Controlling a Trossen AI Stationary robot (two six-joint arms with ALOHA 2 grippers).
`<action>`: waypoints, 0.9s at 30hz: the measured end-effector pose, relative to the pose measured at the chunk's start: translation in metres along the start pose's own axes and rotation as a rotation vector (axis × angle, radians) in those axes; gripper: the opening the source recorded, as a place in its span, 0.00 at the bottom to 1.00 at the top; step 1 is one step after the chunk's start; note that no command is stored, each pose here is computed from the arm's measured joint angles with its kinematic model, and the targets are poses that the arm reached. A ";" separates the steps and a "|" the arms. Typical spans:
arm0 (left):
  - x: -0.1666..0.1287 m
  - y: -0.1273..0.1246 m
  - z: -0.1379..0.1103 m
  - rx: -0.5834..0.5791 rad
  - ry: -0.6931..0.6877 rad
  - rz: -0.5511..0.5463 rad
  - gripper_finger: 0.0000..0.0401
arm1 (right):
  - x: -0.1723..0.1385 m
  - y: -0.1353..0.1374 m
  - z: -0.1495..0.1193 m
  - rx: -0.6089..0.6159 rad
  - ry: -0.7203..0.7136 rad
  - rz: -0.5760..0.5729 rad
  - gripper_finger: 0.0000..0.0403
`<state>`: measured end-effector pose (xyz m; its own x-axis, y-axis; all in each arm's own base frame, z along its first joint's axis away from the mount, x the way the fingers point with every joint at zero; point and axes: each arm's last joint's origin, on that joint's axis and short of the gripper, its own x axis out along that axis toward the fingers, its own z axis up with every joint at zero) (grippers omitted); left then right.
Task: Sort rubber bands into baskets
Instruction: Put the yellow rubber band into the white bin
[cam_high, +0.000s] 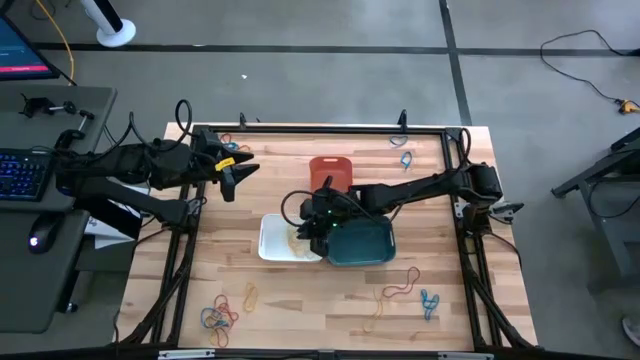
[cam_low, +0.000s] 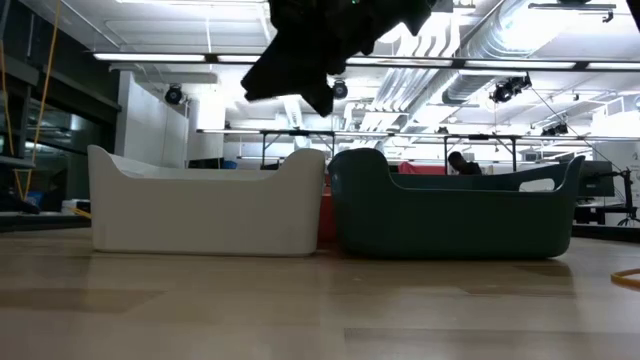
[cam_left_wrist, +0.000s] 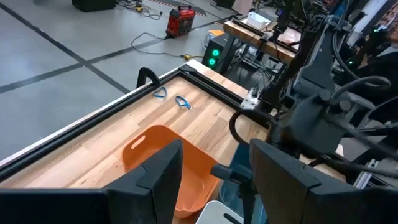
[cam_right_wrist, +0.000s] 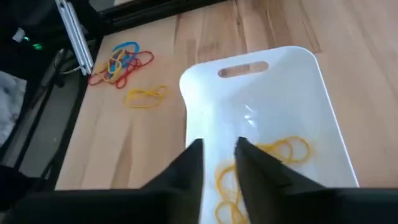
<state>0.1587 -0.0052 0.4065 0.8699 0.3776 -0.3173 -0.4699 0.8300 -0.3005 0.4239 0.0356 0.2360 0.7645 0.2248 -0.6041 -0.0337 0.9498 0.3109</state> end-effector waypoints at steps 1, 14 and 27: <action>0.000 0.000 0.001 -0.002 -0.006 -0.003 0.45 | 0.000 0.000 0.000 0.007 -0.001 -0.004 0.25; 0.049 0.011 -0.017 -0.064 0.216 0.196 0.45 | -0.078 -0.007 0.018 0.002 0.035 -0.086 0.55; 0.157 0.186 -0.082 -0.263 1.204 0.706 0.45 | -0.205 0.005 0.017 0.130 -0.062 -0.363 0.55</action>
<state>0.1959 0.1750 0.2272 -0.1498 -0.0112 -0.9886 -0.8751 0.4668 0.1274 0.2780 -0.0089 0.3735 0.7494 -0.1381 -0.6476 0.3250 0.9288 0.1779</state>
